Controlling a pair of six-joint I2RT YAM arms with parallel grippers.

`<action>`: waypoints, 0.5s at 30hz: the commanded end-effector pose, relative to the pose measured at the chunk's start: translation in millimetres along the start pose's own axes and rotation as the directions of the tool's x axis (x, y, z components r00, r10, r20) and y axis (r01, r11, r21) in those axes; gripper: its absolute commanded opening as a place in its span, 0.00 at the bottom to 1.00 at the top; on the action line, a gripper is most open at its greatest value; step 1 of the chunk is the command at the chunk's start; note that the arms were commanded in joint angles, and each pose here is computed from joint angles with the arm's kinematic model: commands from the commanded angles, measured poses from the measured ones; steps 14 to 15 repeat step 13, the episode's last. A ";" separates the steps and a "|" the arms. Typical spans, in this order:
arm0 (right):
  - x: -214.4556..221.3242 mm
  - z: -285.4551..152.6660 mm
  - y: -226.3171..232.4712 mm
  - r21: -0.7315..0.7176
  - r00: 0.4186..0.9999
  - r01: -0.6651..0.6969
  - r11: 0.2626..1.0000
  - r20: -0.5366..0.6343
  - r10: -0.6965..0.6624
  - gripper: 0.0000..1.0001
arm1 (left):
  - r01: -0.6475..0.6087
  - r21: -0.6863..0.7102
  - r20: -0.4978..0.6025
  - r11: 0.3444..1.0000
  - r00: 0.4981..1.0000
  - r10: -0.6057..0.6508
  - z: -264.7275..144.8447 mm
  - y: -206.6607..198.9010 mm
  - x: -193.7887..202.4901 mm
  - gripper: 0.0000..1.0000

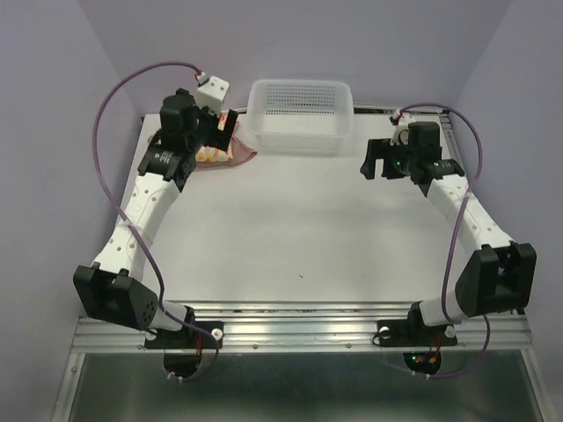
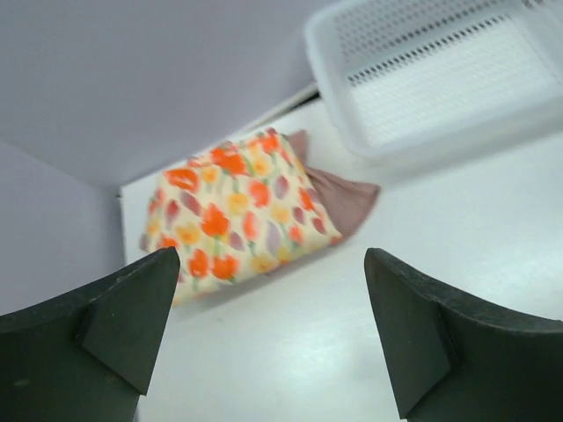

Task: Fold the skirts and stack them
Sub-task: Neatly place the folded skirt to the corner

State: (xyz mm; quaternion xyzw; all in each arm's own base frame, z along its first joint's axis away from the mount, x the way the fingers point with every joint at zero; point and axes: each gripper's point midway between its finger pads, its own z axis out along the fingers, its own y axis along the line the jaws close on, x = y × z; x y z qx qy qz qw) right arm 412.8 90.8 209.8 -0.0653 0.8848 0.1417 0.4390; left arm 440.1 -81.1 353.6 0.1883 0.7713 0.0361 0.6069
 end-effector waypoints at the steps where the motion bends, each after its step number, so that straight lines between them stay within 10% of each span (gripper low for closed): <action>1: 36.7 -17.7 16.8 -0.072 1.000 0.010 0.997 -0.018 -0.011 1.00 | 0.065 0.018 -0.088 0.998 0.994 -0.063 -11.3 -28.8 48.7 0.99; 15: 84.7 -30.4 20.1 -0.101 1.000 0.006 0.995 -0.025 -0.009 1.00 | 0.095 0.095 -0.154 0.991 0.985 -0.080 -46.4 -65.3 120.2 0.98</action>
